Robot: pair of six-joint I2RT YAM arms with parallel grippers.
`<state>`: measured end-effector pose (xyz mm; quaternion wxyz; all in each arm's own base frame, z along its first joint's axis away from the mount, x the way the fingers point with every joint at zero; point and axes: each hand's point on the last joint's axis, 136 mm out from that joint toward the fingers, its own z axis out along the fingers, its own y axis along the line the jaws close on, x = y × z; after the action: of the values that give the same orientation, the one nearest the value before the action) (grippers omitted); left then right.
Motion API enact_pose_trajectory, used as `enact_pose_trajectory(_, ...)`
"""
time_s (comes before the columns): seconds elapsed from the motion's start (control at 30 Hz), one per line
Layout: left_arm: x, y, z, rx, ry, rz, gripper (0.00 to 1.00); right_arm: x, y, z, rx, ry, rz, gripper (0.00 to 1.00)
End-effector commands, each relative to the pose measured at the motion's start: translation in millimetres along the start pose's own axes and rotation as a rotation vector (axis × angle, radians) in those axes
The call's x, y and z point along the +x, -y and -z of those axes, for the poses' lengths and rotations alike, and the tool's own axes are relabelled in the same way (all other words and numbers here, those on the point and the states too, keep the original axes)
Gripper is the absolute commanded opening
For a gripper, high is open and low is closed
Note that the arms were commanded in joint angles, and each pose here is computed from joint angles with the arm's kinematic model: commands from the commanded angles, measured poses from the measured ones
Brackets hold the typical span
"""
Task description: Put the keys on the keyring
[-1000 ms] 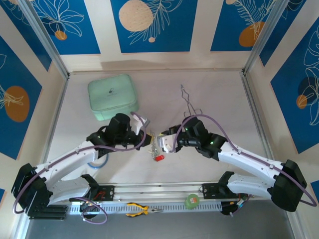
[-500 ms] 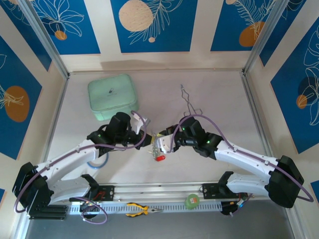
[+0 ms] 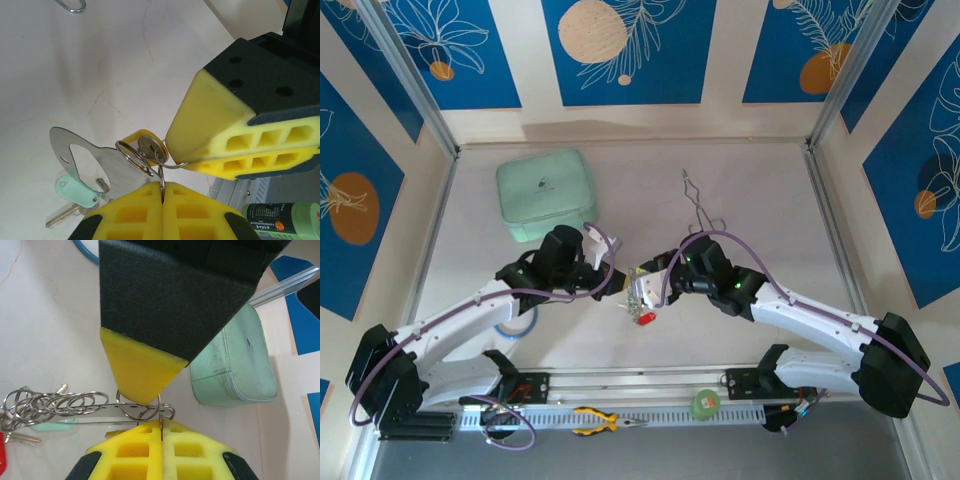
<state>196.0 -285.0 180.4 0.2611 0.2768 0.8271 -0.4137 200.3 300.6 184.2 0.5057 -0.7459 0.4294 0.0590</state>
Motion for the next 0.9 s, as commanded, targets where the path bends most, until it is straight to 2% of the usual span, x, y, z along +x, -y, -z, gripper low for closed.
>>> enact_pose_trajectory(0.0, -16.3, 11.1, 4.8, 0.038, 0.041, -0.018, 0.00, -2.8, -0.4, -0.4, -0.012, -0.001, 0.021, 0.00)
enact_pose_trajectory(0.4, -20.2, 12.9, 6.2, 0.045, 0.065, -0.025, 0.00, -0.4, -11.1, -4.4, -0.056, -0.012, 0.018, 0.00)
enact_pose_trajectory(0.87, -23.3, 9.7, 4.6, 0.031, 0.076, -0.018, 0.00, -12.6, -18.3, -2.9, -0.096, 0.038, 0.005, 0.00)
